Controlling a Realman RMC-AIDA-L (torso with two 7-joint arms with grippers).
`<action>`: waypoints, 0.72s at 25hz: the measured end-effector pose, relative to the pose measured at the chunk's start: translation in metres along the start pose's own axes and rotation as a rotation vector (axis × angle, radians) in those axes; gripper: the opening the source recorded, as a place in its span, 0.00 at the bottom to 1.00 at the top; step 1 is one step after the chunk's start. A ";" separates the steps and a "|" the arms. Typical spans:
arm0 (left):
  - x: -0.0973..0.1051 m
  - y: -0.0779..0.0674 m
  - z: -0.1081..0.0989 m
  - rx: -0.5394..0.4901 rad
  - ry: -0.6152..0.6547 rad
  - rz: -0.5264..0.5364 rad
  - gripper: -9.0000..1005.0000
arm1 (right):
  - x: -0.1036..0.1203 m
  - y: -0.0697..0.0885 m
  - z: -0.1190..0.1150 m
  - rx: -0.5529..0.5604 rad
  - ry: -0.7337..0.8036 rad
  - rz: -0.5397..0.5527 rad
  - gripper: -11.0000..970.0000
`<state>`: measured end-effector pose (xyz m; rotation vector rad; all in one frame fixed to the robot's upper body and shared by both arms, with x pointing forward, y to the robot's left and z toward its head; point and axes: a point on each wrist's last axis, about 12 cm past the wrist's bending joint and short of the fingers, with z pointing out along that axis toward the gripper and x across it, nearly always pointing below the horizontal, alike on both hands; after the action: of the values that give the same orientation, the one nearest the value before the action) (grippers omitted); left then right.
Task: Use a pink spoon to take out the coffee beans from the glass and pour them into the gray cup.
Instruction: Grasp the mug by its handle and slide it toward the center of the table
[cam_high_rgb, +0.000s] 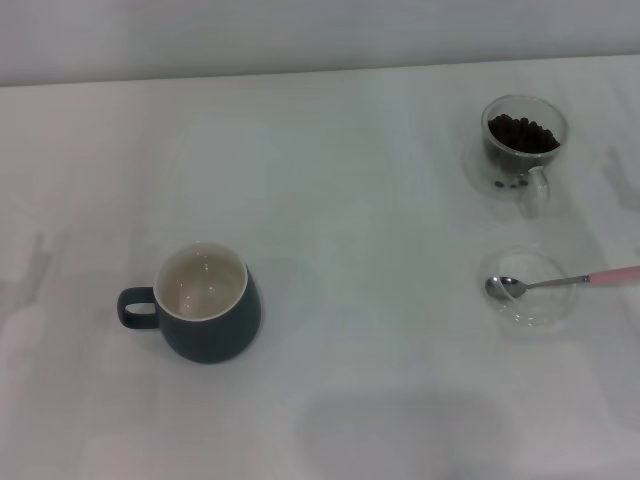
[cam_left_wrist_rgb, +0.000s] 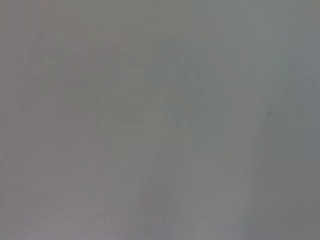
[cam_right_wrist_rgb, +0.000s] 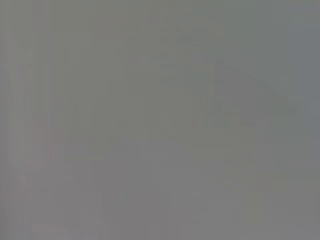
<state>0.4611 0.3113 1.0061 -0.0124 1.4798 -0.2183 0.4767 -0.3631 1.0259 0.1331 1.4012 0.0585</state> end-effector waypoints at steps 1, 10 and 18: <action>0.000 0.000 0.000 0.000 0.000 0.000 0.87 | 0.000 0.000 0.000 0.001 -0.001 0.000 0.90; 0.000 0.000 0.000 0.000 0.000 -0.001 0.87 | -0.001 -0.001 0.001 0.003 -0.005 0.001 0.90; 0.000 -0.001 -0.003 0.005 -0.004 0.000 0.87 | -0.001 -0.001 0.001 0.006 -0.002 0.001 0.90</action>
<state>0.4585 0.3110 1.0060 -0.0095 1.4753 -0.2219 0.4771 -0.3646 1.0264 0.1390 1.3992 0.0552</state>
